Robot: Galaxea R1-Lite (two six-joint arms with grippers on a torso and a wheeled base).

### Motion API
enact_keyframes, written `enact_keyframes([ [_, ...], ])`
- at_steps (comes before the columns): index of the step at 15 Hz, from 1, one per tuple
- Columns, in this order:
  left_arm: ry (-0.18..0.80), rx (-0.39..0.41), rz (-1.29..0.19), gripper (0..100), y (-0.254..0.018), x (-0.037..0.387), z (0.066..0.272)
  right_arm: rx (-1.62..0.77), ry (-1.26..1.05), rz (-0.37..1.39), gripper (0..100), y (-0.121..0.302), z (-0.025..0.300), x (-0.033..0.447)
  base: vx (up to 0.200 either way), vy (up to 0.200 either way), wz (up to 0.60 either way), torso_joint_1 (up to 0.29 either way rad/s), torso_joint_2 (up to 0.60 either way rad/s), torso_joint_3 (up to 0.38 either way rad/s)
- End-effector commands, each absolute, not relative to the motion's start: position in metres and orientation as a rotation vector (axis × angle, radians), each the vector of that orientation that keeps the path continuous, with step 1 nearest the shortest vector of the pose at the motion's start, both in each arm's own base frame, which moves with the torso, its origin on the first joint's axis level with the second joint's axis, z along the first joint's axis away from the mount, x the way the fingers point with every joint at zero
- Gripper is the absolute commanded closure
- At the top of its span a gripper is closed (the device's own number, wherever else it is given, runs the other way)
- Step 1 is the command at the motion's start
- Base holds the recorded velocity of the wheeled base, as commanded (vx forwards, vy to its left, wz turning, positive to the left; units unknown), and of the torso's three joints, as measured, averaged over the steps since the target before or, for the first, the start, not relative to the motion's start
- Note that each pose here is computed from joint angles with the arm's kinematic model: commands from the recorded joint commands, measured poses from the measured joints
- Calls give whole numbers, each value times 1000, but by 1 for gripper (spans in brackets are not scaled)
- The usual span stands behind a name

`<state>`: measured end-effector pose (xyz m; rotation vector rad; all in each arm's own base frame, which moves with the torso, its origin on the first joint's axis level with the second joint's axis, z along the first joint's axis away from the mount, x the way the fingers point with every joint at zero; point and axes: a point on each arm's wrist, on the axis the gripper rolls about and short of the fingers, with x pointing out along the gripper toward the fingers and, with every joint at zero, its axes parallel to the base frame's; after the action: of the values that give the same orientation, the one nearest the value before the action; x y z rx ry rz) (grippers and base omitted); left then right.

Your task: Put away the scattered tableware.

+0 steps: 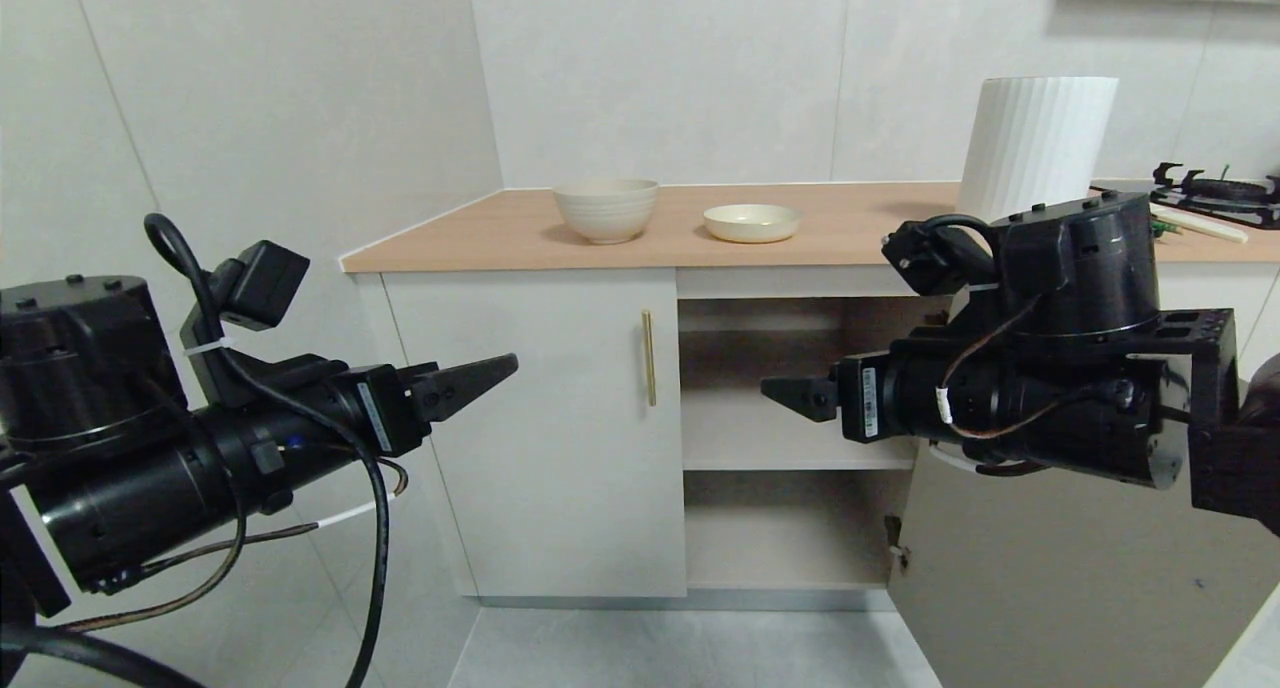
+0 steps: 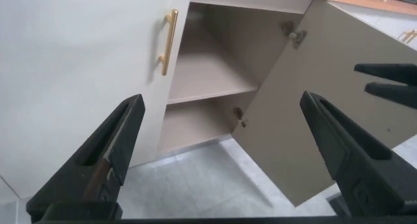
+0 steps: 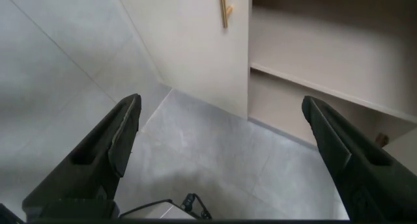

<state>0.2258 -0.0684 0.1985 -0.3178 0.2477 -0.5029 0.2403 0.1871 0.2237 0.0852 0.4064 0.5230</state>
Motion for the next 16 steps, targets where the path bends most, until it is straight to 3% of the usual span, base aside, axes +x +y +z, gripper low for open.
enact_keyframes([
  [1, 249, -318, -501, 0, -68, 226, 199, 91, 392, 526, 0, 184, 229, 236, 200, 0, 0, 2, 2, 7],
  [6, 243, -320, -501, 0, -68, 227, 199, 93, 388, 526, 0, 181, 233, 232, 200, 0, 0, 3, 8, 1],
  [12, 225, -305, -505, 0, -67, 224, 202, 95, 391, 508, 0, 178, 232, 239, 0, 0, 0, 0, 0, 0],
  [14, 225, -338, -506, 0, -67, 224, 204, 94, 394, 507, 0, 179, 231, 239, 0, 200, 0, 2, 7, 2],
  [16, 225, -312, -504, 0, -67, 223, 202, 105, 395, 505, 0, 178, 232, 239, 0, 100, 0, 1, 4, -1],
])
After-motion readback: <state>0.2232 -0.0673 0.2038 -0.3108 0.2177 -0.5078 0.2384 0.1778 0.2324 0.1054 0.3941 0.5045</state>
